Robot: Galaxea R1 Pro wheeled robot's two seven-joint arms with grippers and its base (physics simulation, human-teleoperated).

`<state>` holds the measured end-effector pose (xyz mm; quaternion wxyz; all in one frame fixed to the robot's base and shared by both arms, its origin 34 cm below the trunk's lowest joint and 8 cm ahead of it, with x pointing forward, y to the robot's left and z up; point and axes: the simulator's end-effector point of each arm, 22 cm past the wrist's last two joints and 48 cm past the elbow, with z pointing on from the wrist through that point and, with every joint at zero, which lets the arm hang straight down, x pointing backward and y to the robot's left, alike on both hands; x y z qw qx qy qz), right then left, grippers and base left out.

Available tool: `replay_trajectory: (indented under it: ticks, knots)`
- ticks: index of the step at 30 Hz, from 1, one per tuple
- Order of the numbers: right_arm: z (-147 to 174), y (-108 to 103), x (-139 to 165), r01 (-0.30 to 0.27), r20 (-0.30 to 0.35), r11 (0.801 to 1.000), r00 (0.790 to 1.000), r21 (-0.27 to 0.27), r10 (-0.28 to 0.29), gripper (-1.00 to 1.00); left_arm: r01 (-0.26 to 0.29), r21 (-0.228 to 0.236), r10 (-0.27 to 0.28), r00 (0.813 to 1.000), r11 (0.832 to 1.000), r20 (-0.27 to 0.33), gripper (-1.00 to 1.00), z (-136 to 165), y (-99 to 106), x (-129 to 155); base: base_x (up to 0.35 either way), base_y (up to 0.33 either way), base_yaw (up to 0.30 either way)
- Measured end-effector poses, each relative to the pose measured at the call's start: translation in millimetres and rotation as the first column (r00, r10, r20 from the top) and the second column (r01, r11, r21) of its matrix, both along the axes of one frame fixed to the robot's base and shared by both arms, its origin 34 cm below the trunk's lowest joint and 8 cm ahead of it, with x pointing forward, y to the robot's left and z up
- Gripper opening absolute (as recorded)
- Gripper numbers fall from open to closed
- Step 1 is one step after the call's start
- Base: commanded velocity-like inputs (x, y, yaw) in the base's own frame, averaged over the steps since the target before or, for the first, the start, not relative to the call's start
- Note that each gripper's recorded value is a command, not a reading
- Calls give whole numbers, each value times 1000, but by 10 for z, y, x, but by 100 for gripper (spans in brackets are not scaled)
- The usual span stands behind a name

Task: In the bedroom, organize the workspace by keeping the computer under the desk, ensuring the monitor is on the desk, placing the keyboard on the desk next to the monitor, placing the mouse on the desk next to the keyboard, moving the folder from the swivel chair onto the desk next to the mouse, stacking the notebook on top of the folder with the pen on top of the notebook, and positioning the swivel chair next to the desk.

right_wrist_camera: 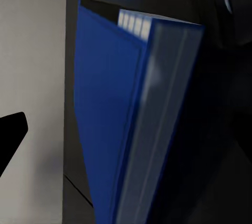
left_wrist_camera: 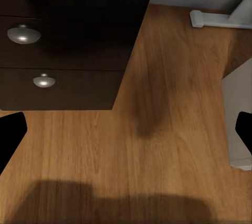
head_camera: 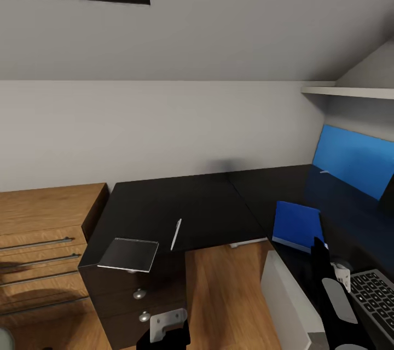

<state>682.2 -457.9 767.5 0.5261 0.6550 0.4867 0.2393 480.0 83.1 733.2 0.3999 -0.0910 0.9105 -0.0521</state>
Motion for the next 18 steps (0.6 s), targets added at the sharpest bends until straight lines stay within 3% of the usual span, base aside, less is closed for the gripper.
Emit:
replay_trajectory:
  ticks: [18]
  knots:
    - [264, 85, 54, -23, -4, 1000, 1000, -7, 23, 100, 0, 1, 0, 1000, 1000, -1, 100, 257, -2, 10, 0, 0, 0]
